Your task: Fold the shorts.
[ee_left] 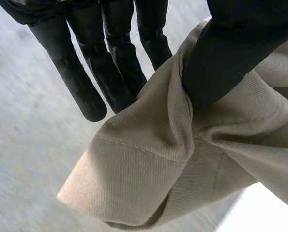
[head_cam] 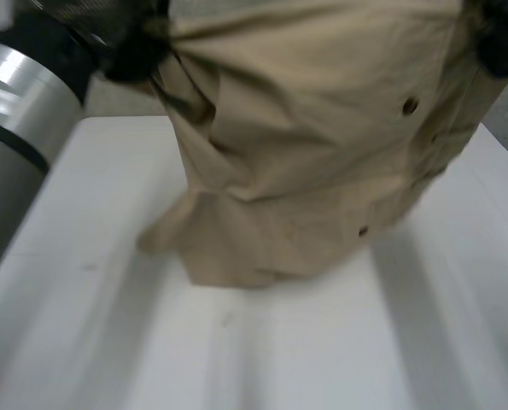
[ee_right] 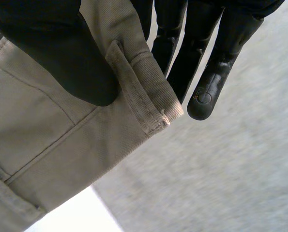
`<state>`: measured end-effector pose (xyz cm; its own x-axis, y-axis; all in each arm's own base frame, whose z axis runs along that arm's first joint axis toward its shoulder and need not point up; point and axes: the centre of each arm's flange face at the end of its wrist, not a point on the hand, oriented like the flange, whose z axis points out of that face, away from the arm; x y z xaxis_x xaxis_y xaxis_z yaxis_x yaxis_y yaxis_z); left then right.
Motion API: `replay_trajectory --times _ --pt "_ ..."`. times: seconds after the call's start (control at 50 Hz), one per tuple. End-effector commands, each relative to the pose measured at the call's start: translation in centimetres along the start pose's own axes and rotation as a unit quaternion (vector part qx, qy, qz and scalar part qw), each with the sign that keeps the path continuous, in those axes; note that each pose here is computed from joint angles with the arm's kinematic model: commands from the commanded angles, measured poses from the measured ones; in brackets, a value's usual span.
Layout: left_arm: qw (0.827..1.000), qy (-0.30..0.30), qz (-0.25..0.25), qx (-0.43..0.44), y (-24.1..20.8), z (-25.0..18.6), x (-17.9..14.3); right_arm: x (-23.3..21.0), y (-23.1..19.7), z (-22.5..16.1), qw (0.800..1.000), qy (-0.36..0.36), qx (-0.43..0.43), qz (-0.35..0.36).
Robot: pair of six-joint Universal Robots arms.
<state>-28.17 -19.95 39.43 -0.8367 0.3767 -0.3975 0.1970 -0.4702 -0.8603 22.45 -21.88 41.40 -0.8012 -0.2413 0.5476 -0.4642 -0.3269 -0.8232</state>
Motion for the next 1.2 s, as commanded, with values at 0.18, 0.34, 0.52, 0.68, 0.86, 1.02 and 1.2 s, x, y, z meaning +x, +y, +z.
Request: replay_trajectory --times 0.18,0.34,0.52,0.68,0.86,1.02,1.2 --pt "0.994 -0.065 0.068 0.051 6.3 10.4 -0.2 -3.2 5.1 13.1 0.99 0.068 0.115 0.047" --pt "0.955 -0.162 0.067 0.239 0.2 12.0 -2.9 -0.7 1.7 14.9 0.938 0.17 0.297 0.061" --pt "0.975 -0.124 0.052 0.179 3.1 9.1 -1.1 -3.3 6.0 12.2 0.971 0.115 0.201 0.061" --pt "0.998 -0.018 0.022 -0.049 14.4 2.7 3.8 -9.1 13.3 7.9 0.997 -0.033 0.011 0.067" --pt "0.969 0.084 0.02 -0.231 22.1 -5.2 9.1 -14.2 20.4 3.8 0.981 -0.139 -0.132 0.007" --pt "0.955 0.081 0.037 -0.282 19.5 -7.5 9.0 -15.0 21.8 0.3 0.954 -0.205 -0.213 -0.045" --pt "0.939 0.117 0.042 -0.321 14.9 -10.7 8.1 -13.0 19.2 -3.2 0.952 -0.211 -0.218 -0.036"
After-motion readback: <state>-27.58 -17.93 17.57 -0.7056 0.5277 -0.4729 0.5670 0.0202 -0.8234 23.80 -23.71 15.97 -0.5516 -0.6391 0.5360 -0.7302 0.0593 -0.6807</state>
